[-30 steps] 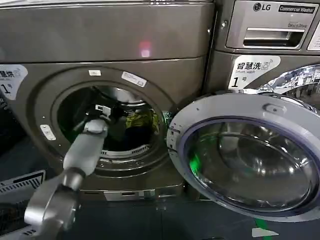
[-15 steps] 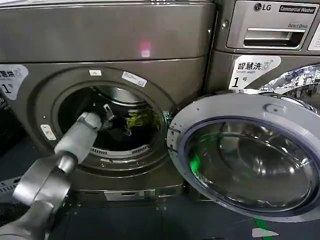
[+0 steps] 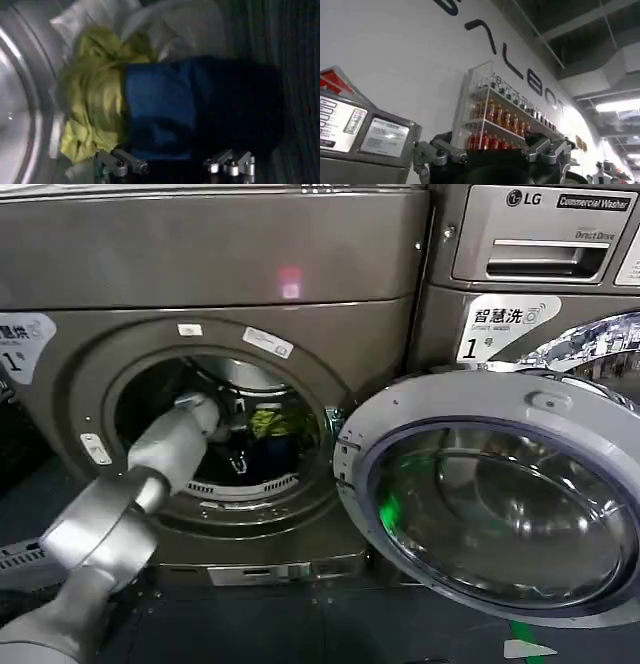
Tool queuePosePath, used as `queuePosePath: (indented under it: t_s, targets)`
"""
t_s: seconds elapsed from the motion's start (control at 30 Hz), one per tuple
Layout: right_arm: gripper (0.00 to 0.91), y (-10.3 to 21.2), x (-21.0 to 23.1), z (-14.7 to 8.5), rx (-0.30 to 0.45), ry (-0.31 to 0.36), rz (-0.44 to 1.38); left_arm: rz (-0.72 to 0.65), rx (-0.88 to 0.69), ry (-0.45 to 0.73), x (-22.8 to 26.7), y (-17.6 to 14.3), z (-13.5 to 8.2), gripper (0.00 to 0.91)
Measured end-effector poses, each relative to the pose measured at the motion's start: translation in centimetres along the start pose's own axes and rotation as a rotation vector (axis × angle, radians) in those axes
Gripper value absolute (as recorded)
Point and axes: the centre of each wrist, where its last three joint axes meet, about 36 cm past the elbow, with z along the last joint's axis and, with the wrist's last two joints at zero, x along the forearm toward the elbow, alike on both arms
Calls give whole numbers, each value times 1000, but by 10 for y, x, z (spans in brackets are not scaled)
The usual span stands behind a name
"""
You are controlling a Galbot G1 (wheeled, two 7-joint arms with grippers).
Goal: Grasp the clothes from the dryer.
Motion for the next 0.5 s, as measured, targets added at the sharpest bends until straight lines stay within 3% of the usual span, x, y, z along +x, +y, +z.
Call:
queuePosePath:
  t_s: [0.23,0.27,0.3,0.33,0.4,0.5]
  targets:
    - [907,1,-1,1,1,0,-5,-9,24,56,-15,-7,-17,887]
    - [907,1,-1,1,2,0,-6,-11,25,62,-17,-9,-18,796]
    - [907,1,0,1,2,-1,-7,-13,28,71,-19,-10,-18,512]
    - [907,2,0,1,2,-1,-7,-13,29,79,-20,-11,-18,159]
    - [907,2,0,1,2,0,-6,-14,32,89,-22,-12,-18,0]
    - [907,1,1,2,2,1,-4,-23,40,93,-22,-13,-17,0]
